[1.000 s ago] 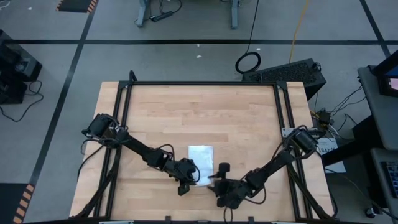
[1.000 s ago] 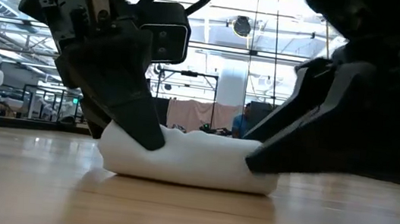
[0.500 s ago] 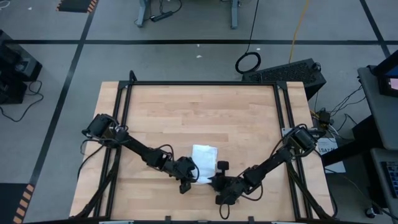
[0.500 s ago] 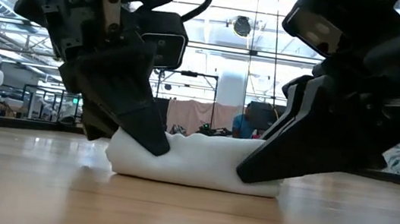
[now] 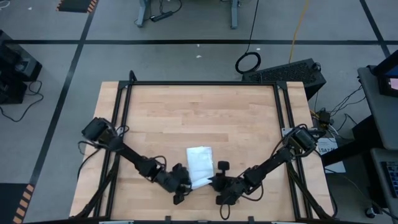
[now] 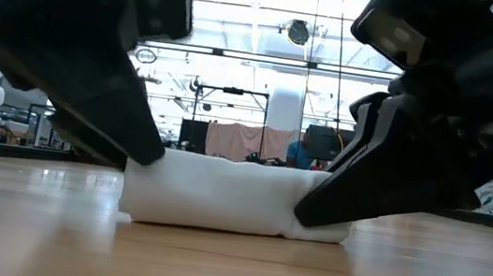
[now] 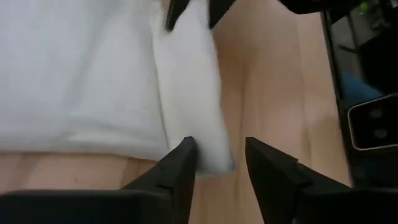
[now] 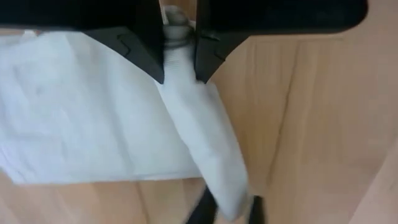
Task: Roll napkin
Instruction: Roll the white table napkin
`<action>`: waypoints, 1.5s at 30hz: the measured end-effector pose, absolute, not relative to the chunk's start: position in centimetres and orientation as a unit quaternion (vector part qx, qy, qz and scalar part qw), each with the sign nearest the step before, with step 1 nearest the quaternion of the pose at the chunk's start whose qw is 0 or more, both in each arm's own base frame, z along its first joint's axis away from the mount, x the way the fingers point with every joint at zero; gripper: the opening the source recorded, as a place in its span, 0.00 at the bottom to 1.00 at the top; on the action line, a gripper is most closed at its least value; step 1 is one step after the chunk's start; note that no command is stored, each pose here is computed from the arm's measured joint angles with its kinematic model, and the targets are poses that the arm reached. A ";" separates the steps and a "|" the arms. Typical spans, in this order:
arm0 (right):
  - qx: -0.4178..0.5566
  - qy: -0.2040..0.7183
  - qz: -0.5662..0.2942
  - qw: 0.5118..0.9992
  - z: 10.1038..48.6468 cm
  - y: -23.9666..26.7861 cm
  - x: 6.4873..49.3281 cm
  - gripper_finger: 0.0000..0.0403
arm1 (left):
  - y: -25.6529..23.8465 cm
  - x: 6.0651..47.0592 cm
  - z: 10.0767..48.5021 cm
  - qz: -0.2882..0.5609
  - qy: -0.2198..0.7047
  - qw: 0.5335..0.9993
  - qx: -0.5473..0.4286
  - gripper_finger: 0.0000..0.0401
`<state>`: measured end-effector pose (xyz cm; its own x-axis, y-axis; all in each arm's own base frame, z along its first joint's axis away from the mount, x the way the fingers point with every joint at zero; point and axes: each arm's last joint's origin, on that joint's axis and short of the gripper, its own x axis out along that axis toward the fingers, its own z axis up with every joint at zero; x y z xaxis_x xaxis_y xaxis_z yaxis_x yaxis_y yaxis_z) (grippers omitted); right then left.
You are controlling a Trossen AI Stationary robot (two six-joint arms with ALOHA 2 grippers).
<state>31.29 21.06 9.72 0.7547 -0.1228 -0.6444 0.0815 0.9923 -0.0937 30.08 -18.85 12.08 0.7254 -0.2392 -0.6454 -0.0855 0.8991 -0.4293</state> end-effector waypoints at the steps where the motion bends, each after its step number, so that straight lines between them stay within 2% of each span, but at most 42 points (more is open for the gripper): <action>1: -0.016 0.345 -0.060 0.936 9.7 21.1 31.2 0.11 | -19.2 29.8 12.1 -0.036 0.358 0.911 -0.200 0.37; 10: 0.102 0.365 -0.060 0.924 9.6 20.7 31.6 0.11 | -22.6 27.1 12.8 0.049 0.241 0.969 -0.030 0.38; 18: 0.113 0.372 -0.025 0.921 9.7 19.8 32.6 0.11 | -24.9 26.1 11.8 0.003 0.214 0.972 0.100 0.38; 26: 0.190 0.379 -0.005 0.906 9.9 18.8 33.6 0.11 | -25.0 26.3 9.5 0.004 0.233 0.963 0.136 0.38; 39: 0.226 0.396 0.040 0.889 10.0 19.0 33.8 0.11 | -24.2 26.8 8.4 0.028 0.241 0.943 0.228 0.38; 45: 0.234 0.385 0.046 0.892 10.1 19.0 34.0 0.11 | -23.7 27.4 8.2 -0.021 0.264 0.939 0.218 0.38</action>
